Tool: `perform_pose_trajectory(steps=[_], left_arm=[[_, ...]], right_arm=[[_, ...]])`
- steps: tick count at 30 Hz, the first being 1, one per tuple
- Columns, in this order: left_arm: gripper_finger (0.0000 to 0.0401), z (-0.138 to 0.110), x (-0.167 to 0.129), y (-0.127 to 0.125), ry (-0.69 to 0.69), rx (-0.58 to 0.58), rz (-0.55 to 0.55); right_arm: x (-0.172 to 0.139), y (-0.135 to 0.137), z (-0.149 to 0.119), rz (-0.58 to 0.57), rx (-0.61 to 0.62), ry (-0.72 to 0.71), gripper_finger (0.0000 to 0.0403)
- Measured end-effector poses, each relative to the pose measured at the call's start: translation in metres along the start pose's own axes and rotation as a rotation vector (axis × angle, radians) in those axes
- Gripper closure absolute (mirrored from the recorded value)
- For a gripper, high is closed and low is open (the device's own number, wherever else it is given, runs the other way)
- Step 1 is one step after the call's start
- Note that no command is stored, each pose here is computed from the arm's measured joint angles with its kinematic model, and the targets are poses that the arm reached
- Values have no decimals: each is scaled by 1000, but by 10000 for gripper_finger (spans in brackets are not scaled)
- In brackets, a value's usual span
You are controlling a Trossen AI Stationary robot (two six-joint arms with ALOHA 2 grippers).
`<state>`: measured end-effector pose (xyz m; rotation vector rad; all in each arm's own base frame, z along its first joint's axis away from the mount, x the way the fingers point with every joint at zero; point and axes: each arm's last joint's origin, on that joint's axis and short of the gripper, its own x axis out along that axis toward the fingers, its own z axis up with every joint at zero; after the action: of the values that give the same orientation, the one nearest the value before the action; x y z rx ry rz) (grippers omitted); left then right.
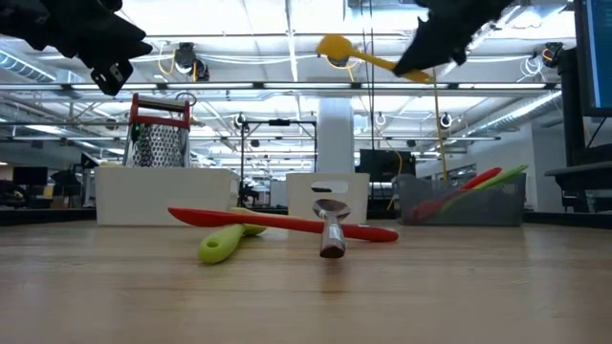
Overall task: Pick & Place Kitchen Items
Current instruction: Put the yellow spatula into the black bin
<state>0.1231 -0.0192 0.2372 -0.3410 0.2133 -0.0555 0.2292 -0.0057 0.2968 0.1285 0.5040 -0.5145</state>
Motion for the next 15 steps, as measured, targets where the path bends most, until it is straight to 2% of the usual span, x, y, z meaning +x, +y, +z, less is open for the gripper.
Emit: perform_pose_trajectory(steps=[7, 15], left_arm=[[315, -1, 0, 0, 6, -1, 3], [315, -2, 0, 1, 18, -1, 16]], right_arm=[[-33, -26, -8, -204, -244, 50, 378], [-46, -41, -18, -406, -639, 176, 378]])
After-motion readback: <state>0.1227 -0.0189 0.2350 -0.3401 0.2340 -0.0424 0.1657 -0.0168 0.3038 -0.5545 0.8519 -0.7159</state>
